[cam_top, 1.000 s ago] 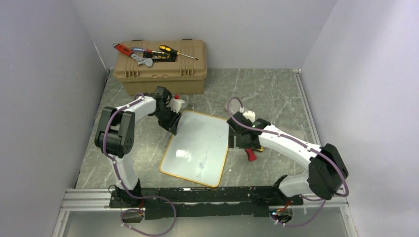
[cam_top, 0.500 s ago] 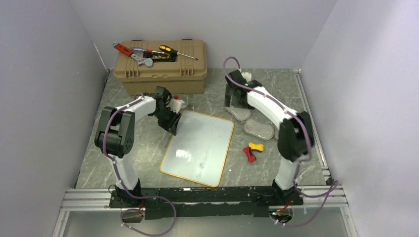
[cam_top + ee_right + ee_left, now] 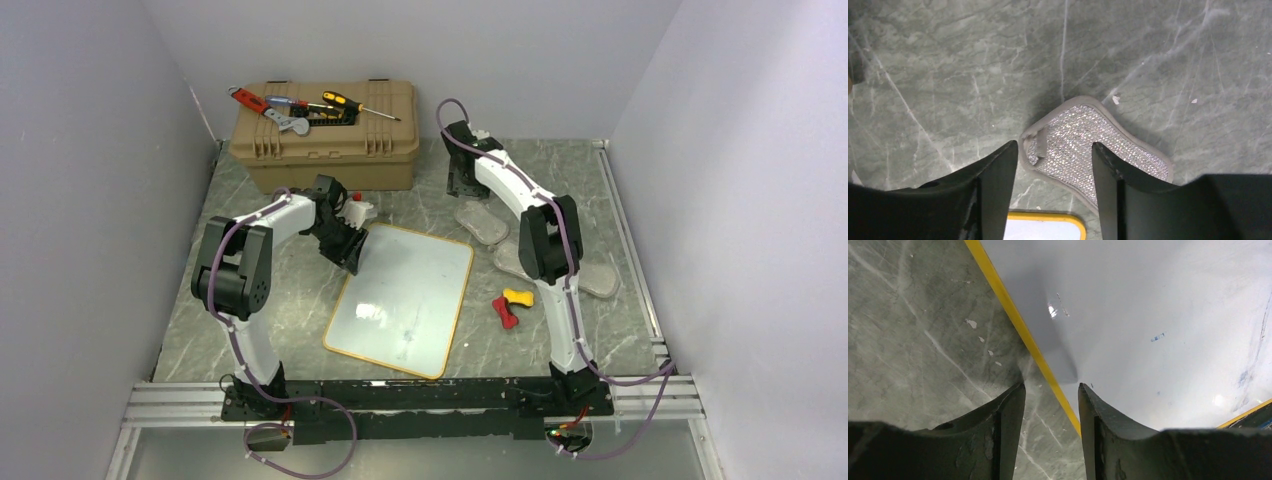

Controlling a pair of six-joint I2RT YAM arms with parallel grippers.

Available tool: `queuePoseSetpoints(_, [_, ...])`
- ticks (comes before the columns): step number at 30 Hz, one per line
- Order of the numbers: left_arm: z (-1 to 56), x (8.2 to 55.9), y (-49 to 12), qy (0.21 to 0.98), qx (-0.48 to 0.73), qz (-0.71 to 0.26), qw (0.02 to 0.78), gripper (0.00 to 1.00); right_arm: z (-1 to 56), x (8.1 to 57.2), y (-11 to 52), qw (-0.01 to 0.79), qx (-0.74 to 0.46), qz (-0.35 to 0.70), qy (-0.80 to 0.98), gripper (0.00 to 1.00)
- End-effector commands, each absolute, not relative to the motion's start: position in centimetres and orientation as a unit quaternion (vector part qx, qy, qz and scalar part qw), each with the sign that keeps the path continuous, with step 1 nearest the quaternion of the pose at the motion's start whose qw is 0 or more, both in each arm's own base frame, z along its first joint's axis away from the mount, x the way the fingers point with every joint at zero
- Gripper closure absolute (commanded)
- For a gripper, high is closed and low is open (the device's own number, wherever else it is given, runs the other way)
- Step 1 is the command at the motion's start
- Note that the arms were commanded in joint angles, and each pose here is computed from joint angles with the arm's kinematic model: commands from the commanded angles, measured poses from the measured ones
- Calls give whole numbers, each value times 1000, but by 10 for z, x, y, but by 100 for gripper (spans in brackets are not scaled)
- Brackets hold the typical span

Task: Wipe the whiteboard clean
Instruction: Pick up the whiteboard eraser from the center of the board.

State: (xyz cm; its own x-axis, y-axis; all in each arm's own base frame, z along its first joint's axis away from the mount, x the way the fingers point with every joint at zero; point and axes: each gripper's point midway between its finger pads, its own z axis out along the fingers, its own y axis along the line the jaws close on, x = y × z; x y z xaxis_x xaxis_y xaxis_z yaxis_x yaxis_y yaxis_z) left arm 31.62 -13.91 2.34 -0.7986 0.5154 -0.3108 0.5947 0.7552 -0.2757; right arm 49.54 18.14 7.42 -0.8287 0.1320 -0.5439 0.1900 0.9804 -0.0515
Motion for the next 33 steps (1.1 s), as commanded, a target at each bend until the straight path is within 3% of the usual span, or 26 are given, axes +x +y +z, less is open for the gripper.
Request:
queuePoseSetpoints(1, [34, 319, -136, 927, 305, -177, 127, 51, 78, 492, 181, 275, 95, -36, 956, 44])
queuePoseSetpoints(10, [47, 322, -132, 927, 308, -165, 137, 49, 50, 489, 192, 241, 106, 5, 965, 50])
queuePoseSetpoints(14, [64, 322, -127, 924, 317, -153, 153, 41, 56, 491, 197, 251, 115, 24, 961, 53])
queuePoseSetpoints(20, [68, 319, -126, 925, 312, -155, 153, 41, 59, 494, 198, 258, 117, 28, 959, 52])
queuePoseSetpoints(25, [68, 319, -127, 925, 311, -156, 154, 40, 57, 496, 203, 253, 118, 37, 960, 41])
queuePoseSetpoints(33, [61, 320, -128, 926, 308, -160, 148, 40, 71, 498, 208, 270, 126, 56, 953, 49])
